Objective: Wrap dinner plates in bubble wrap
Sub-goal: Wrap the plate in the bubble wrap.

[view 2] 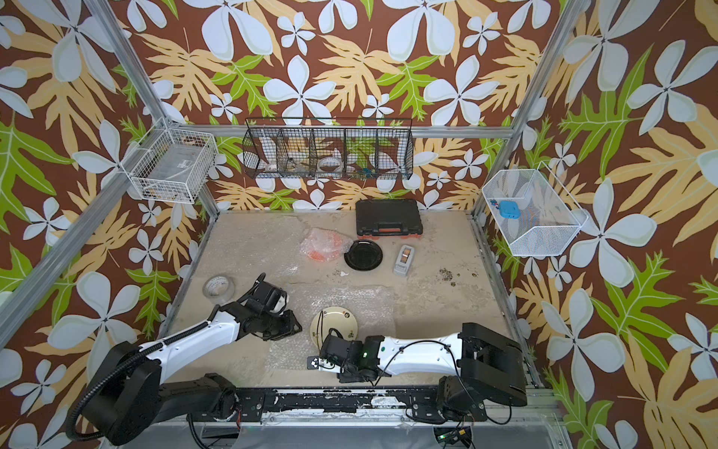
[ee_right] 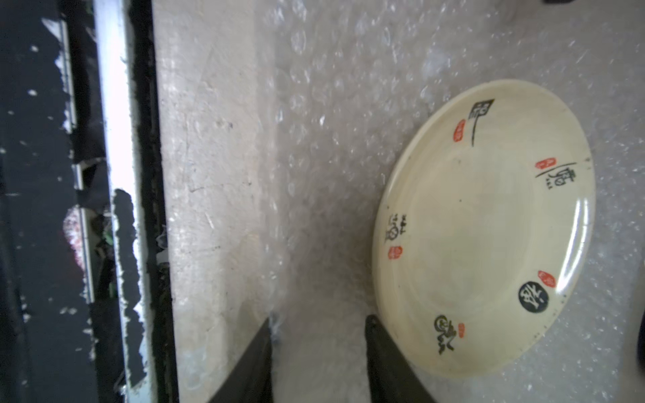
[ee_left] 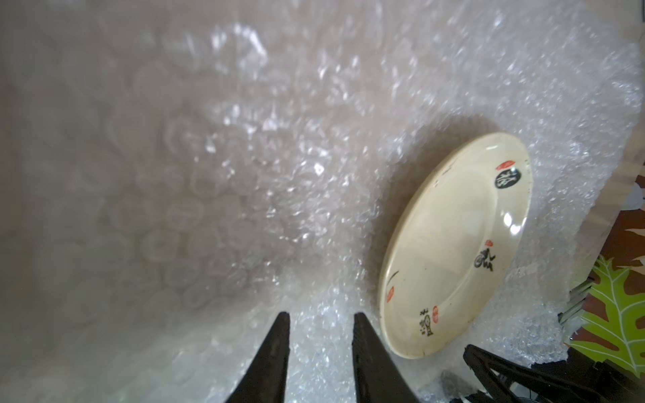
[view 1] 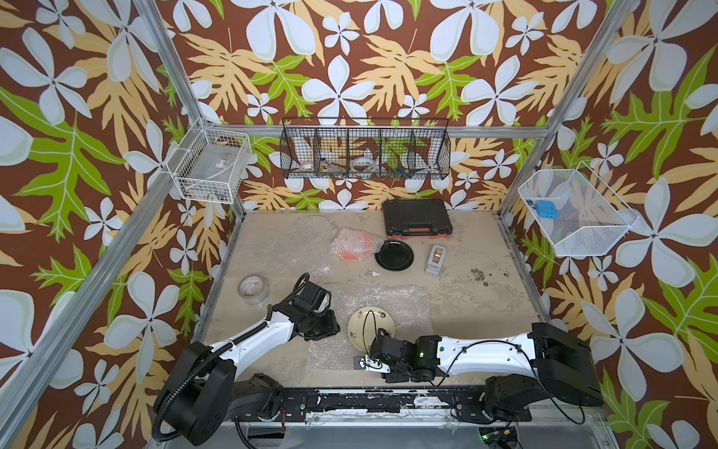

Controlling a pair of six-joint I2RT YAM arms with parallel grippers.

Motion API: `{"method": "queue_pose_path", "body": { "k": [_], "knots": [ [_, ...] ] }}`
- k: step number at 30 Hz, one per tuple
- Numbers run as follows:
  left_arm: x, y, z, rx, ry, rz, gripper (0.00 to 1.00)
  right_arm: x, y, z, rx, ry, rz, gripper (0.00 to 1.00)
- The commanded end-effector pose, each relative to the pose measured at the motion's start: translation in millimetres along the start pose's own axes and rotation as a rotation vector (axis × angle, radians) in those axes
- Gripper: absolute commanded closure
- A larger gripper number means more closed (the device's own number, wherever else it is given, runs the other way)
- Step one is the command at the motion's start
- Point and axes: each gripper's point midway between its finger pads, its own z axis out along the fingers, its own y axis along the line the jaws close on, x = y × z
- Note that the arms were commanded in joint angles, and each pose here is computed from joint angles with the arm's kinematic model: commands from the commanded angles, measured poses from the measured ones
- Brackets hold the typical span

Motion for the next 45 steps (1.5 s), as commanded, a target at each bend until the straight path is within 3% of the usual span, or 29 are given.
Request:
{"method": "queue_pose_path", "body": {
  "k": [1, 4, 10, 15, 20, 29, 37, 45],
  "knots": [
    [-2, -2, 4, 0.035, -0.021, -0.048, 0.68, -10, -1, -10, 0.029, -0.045, -0.051, 0.89],
    [-3, 3, 0, 0.008, -0.042, -0.057, 0.69, -16, 4, -22, 0.009, -0.102, -0.059, 1.0],
    [-39, -21, -45, -0.004, -0.202, -0.015, 0.69, -32, 0, -54, -0.004, -0.192, -0.047, 1.0],
    [-44, -30, -51, -0.008, -0.19, 0.014, 0.69, -43, -21, -73, 0.019, -0.281, 0.015, 1.0],
    [-35, -23, -40, -0.012, -0.152, 0.017, 0.69, -30, -12, -53, -0.072, -0.233, 0.055, 1.0],
    [-31, -24, -39, -0.003, -0.135, 0.03, 0.72, -19, -52, -16, -0.139, -0.186, 0.345, 1.0],
    [-17, -53, -53, 0.076, -0.118, 0.074, 0.78, 3, -62, 21, -0.241, -0.072, 0.572, 1.0],
    [33, -97, -34, 0.173, -0.023, 0.121, 0.88, 11, -59, 29, -0.332, -0.049, 0.756, 1.0]
  ]
}}
